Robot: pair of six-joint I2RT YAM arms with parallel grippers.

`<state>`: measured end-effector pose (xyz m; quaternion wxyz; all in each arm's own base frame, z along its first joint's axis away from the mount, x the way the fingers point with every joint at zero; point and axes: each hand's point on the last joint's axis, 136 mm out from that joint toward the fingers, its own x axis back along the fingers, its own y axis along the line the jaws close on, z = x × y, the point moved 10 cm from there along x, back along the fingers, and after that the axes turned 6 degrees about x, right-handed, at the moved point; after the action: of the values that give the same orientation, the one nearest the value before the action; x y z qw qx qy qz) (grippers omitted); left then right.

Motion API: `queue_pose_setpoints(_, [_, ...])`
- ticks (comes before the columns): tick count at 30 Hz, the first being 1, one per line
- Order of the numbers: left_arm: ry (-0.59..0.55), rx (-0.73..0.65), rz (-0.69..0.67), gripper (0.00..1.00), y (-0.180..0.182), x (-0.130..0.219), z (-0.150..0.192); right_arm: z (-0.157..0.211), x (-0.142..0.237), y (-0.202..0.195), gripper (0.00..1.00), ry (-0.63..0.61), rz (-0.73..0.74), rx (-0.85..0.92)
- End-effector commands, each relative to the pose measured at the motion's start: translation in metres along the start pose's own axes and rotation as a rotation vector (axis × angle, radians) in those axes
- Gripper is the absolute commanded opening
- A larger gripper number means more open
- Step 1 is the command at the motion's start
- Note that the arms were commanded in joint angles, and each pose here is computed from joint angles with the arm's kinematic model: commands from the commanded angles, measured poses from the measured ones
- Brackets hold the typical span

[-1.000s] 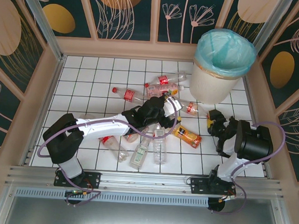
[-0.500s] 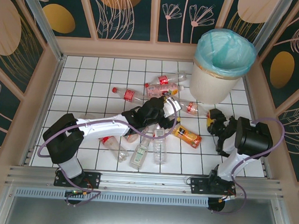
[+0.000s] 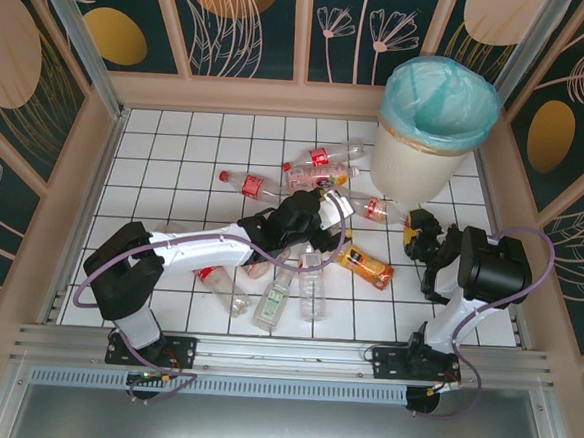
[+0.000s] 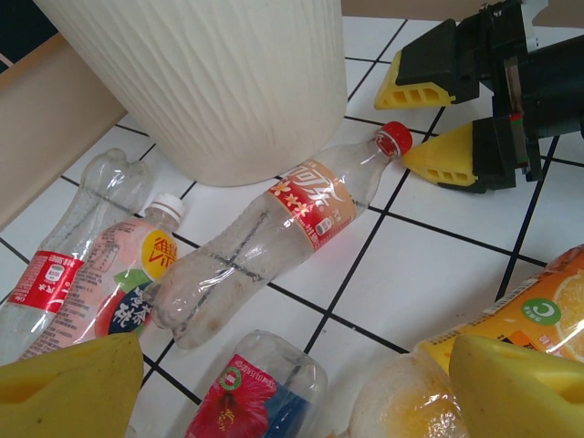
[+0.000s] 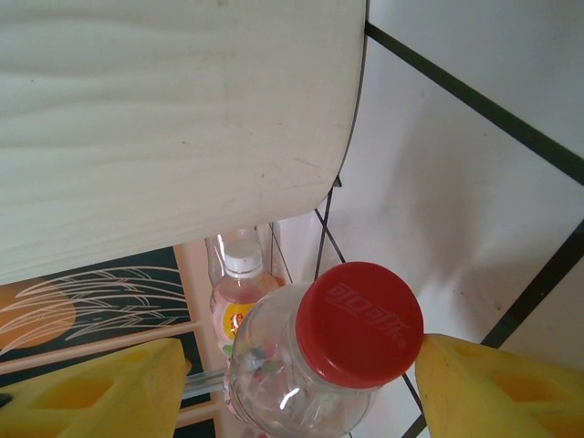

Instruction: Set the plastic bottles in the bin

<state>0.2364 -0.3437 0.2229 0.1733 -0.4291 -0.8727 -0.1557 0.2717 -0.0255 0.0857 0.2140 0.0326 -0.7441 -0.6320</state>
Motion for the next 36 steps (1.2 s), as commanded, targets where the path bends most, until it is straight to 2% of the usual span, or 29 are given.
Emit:
queue_pose_setpoints(1, [-0.016,-0.005,-0.008,0.87,-0.001,0.002,-0.009,-0.006,-0.010,-0.004,0.67,-0.048,0.062,-0.017])
queue_pose_setpoints(23, [0.007,-0.012,-0.048,0.88,0.002,0.007,-0.002,-0.015,-0.033,-0.014,0.62,-0.087,0.103,-0.035])
queue_pose_setpoints(27, [0.010,-0.012,-0.060,0.88,0.003,0.008,-0.001,-0.016,-0.034,-0.016,0.56,-0.098,0.119,-0.028])
queue_pose_setpoints(36, [0.012,-0.013,-0.078,0.88,0.004,0.011,0.001,-0.020,-0.035,-0.007,0.35,-0.104,0.107,0.025])
